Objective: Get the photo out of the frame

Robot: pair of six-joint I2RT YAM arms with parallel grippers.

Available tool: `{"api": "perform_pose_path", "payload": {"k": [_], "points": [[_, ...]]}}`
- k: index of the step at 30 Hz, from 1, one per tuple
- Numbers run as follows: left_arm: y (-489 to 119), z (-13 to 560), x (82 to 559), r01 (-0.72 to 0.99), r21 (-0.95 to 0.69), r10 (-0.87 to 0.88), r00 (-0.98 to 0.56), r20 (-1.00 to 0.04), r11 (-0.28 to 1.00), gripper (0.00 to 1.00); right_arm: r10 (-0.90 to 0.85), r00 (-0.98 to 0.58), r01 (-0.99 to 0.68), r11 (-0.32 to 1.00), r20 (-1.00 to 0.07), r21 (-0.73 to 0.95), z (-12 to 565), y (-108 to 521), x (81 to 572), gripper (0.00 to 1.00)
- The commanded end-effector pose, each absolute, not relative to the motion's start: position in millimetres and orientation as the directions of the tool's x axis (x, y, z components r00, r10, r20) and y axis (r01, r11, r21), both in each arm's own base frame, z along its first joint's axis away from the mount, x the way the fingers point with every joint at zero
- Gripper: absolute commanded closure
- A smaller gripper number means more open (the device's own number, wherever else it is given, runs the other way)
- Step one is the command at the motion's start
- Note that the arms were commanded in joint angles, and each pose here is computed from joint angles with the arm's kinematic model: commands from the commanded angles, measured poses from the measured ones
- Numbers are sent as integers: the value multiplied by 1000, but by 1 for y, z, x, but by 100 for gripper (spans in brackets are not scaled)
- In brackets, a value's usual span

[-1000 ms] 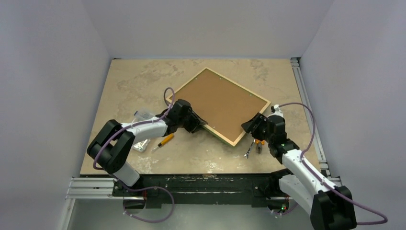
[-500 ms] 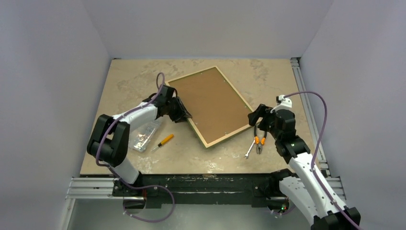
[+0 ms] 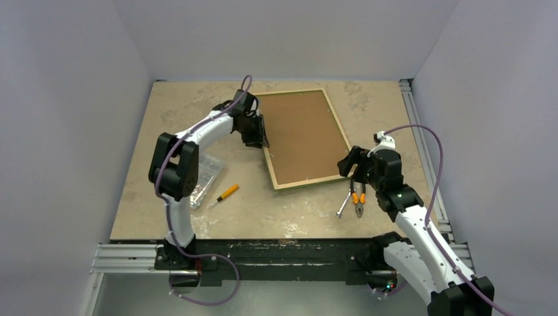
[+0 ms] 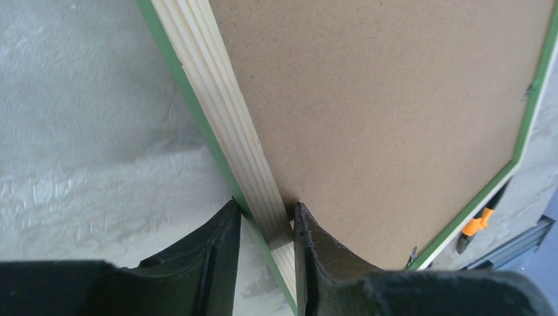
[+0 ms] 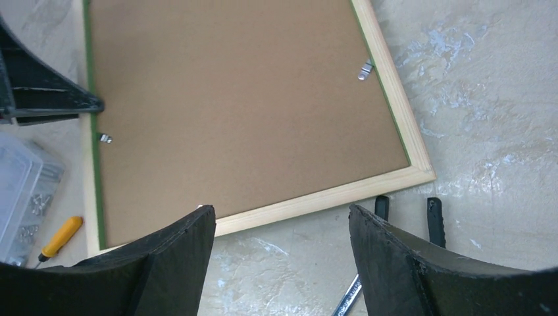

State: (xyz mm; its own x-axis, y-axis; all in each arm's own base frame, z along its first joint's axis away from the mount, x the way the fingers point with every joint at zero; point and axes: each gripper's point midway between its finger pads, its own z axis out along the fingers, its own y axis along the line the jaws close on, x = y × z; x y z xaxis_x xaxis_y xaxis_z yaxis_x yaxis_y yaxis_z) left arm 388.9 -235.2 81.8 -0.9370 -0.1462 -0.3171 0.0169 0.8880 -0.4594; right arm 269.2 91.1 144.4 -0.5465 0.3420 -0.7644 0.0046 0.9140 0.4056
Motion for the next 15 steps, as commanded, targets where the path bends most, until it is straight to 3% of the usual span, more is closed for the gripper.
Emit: {"api": "perform_pose_path", "payload": {"k": [1,15], "points": [[-252,83,401,221,-395,57,-921,-386,892,100,364,-503,-24,901,-784,433,161,94,271,28],[-305,74,433,255,-389,91,-915,-394,885,100,392,-430,2,901,-813,434,179,81,261,28]]}}
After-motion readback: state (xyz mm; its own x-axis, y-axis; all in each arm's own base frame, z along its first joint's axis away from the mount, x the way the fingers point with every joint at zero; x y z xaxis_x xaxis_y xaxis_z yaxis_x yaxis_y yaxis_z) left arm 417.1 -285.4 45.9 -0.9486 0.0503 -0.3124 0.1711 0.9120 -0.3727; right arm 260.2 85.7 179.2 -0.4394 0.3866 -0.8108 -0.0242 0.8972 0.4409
